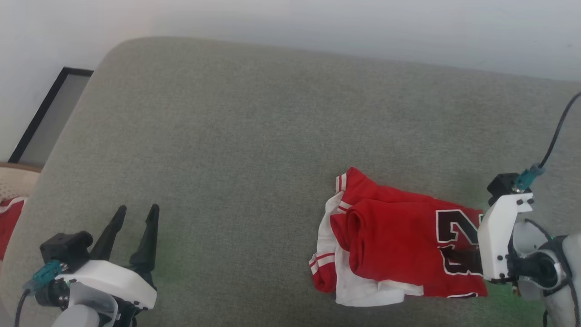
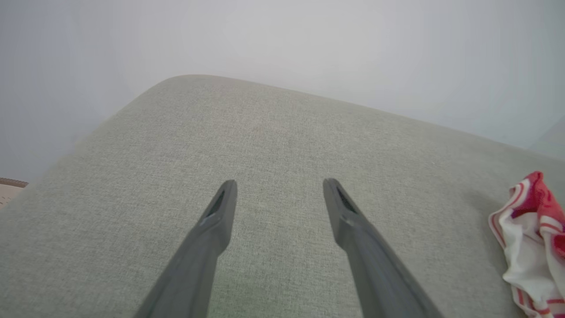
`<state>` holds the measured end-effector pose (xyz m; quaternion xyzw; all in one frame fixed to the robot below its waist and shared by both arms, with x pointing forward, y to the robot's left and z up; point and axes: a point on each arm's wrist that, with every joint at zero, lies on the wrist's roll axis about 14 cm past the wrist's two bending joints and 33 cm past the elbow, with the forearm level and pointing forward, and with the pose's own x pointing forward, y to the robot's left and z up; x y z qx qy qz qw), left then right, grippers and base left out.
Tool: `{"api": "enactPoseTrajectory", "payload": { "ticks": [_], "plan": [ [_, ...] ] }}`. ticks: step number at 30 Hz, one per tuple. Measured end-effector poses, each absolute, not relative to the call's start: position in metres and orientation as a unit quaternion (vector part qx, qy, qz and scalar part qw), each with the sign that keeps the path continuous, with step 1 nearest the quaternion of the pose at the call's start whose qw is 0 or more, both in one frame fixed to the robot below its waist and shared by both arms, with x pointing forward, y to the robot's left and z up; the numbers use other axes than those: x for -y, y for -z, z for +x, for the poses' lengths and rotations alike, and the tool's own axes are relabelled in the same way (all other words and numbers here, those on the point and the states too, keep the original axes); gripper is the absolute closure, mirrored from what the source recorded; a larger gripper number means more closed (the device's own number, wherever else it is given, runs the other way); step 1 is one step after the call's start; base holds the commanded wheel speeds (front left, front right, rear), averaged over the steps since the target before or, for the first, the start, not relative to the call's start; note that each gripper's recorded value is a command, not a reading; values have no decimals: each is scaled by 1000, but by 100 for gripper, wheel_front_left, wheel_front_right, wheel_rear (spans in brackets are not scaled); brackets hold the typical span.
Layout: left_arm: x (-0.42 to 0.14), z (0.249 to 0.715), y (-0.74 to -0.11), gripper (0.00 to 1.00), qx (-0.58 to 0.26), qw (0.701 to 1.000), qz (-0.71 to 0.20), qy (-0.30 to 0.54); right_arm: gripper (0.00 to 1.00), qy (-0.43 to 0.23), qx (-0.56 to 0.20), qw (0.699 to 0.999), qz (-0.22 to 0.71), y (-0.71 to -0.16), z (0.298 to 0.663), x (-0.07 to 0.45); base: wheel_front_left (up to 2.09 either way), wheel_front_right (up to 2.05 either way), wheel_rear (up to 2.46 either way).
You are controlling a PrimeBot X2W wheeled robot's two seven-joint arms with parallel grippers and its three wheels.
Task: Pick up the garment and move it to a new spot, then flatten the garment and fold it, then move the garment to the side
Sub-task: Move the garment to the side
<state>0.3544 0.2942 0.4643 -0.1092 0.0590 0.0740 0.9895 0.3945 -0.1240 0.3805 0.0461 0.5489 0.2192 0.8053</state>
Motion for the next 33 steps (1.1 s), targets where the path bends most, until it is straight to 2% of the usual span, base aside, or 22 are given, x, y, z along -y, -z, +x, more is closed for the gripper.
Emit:
{"api": "enactPoseTrajectory", "payload": {
  "ticks": [1,2,3,4,13,22,33],
  "plan": [
    [-294,355,-463,0,-61,989,-108,-75,0,-221,-554,801,44,-379,395,123,0,0,0],
    [-294,355,-461,0,-63,989,-107,-75,32,-223,-558,798,41,-378,397,122,0,0,0],
    [-295,355,-461,0,-64,989,-106,-76,59,-224,-559,797,41,-378,398,121,0,0,0],
    [-295,356,-460,0,-64,989,-105,-76,100,-224,-560,797,39,-377,399,122,0,0,0],
    [-294,372,-464,0,-57,991,-104,-69,100,-211,-544,810,58,-382,412,130,0,0,0],
    [-268,405,-477,0,-37,994,-100,-19,100,-155,-521,838,49,-400,431,178,0,0,0],
    [-214,453,-484,0,-22,994,-90,64,100,-52,-487,871,39,-427,455,264,0,0,0]
  ]
}}
